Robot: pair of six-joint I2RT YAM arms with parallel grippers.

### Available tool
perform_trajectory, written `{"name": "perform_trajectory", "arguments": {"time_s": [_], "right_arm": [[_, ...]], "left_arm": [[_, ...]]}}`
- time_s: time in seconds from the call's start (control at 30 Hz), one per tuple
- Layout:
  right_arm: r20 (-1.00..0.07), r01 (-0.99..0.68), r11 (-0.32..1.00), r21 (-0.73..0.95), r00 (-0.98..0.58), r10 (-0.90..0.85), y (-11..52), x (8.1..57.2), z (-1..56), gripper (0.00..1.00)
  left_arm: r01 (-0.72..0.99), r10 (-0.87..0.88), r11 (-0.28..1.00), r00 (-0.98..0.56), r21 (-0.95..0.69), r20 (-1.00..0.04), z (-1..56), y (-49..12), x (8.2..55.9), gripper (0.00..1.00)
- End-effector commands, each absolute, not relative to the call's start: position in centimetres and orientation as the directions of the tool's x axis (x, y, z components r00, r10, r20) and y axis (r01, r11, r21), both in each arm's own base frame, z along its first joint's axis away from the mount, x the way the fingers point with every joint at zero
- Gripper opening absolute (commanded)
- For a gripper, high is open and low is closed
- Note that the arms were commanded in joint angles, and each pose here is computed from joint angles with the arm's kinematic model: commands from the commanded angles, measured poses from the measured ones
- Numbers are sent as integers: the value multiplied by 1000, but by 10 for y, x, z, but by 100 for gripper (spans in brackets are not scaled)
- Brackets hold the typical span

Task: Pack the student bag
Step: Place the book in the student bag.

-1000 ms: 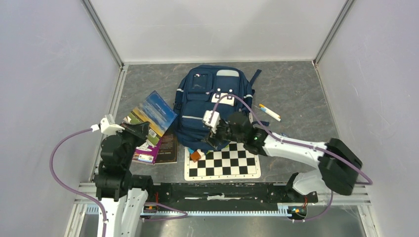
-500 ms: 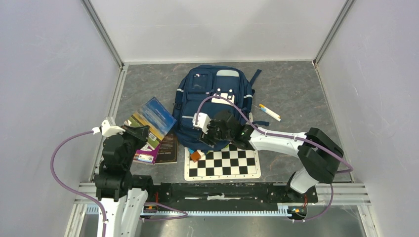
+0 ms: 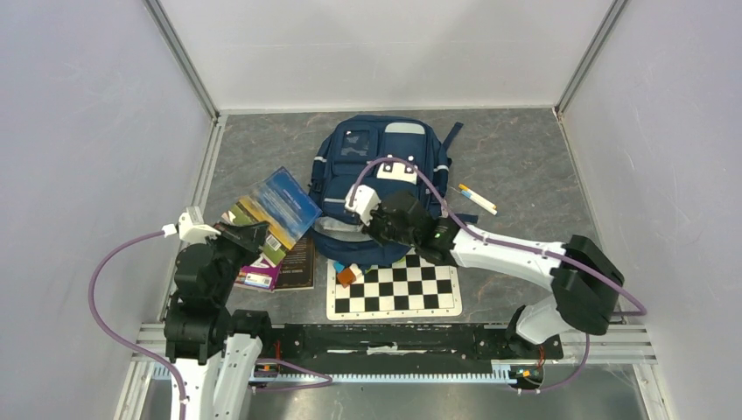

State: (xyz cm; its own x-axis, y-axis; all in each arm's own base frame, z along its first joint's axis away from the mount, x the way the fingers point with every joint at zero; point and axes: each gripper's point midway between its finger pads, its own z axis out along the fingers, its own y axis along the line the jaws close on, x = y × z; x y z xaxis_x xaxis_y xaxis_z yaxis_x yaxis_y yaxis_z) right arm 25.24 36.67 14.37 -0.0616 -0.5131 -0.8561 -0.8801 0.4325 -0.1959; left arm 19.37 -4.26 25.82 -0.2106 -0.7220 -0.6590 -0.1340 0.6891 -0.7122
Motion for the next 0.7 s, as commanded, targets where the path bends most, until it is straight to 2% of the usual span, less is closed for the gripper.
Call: {"name": "perform_trajectory", "arguments": {"time_s": [0.0, 0.37, 0.47, 0.6, 0.67], "right_arm": [[-961, -716, 674, -181, -19, -278, 352, 286, 251, 2], [-997, -558, 829, 34, 40, 68, 322, 297, 327, 0], [-990, -511, 855, 88, 49, 131, 317, 304, 337, 0], [-980, -520, 844, 134, 55, 190, 323, 305, 344, 0], [-974, -537, 829, 155, 56, 219, 328, 304, 347, 0]], "left_arm": [[63, -766, 629, -124, -775, -631, 324, -57, 184, 2], [27, -849, 491, -210, -871, -485, 286, -71, 194, 2], [34, -850, 490, -202, -871, -486, 288, -71, 192, 2], [25, -854, 484, -205, -875, -478, 286, -71, 191, 2], [-7, -871, 443, -239, -896, -429, 274, -75, 195, 2]]}}
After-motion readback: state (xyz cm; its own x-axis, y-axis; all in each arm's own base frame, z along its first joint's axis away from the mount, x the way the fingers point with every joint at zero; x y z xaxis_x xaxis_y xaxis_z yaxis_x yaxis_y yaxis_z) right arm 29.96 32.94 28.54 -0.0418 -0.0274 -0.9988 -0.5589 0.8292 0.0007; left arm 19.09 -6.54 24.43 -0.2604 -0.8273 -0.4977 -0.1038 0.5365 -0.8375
